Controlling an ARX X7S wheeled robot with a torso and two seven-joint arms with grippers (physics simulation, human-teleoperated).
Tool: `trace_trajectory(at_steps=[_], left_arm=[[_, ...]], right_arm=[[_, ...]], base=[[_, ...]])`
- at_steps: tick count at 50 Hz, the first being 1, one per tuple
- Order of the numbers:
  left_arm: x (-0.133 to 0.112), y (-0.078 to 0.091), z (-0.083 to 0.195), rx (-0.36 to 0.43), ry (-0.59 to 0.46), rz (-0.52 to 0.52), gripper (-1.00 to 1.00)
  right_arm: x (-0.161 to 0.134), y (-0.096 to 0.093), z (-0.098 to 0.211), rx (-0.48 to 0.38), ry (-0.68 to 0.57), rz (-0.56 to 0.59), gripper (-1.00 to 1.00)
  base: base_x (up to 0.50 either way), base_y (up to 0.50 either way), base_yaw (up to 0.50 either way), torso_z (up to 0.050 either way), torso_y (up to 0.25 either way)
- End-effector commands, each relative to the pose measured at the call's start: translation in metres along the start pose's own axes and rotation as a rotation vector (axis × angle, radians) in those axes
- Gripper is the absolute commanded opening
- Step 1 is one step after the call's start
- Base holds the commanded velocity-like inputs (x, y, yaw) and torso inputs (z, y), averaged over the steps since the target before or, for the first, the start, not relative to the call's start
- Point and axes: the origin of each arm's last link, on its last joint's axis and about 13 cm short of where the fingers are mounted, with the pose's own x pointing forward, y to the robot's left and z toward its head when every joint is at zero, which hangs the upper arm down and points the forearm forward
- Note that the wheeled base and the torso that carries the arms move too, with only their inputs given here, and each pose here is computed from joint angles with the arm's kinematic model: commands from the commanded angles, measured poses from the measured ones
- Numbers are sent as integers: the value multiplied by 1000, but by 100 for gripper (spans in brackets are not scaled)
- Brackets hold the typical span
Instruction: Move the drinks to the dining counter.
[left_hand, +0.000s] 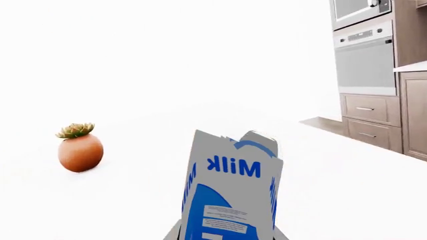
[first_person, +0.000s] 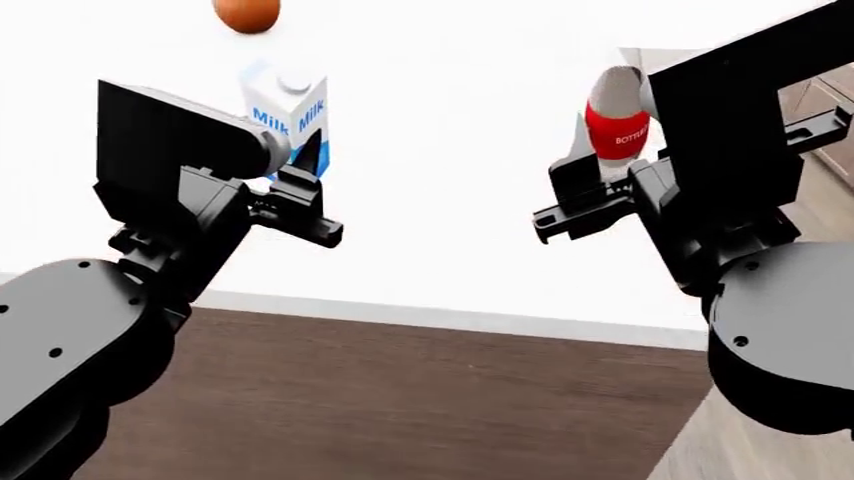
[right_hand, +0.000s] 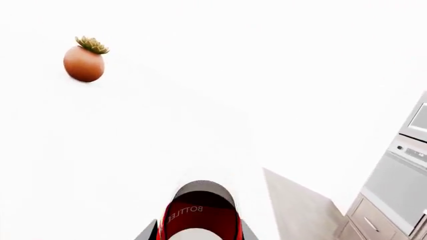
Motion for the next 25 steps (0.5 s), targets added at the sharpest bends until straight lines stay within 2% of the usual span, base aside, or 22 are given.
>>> trace_trajectory(at_steps=[1,19,25], left_arm=[[0,1,3,-2,-19,15,-100],[-1,2,4,-4,-22,16,-100],[-1,2,2,-4,-18,16,-100]], right_arm=[[3,-3,2,-10,-14,-49,-100],[5,-2,4,-21,-14,-54,-100],[3,-2,3,-16,-11,-50,-100]], base=[[-58,351,0,0,10],[-55,457,0,1,2],[0,0,0,0,3]])
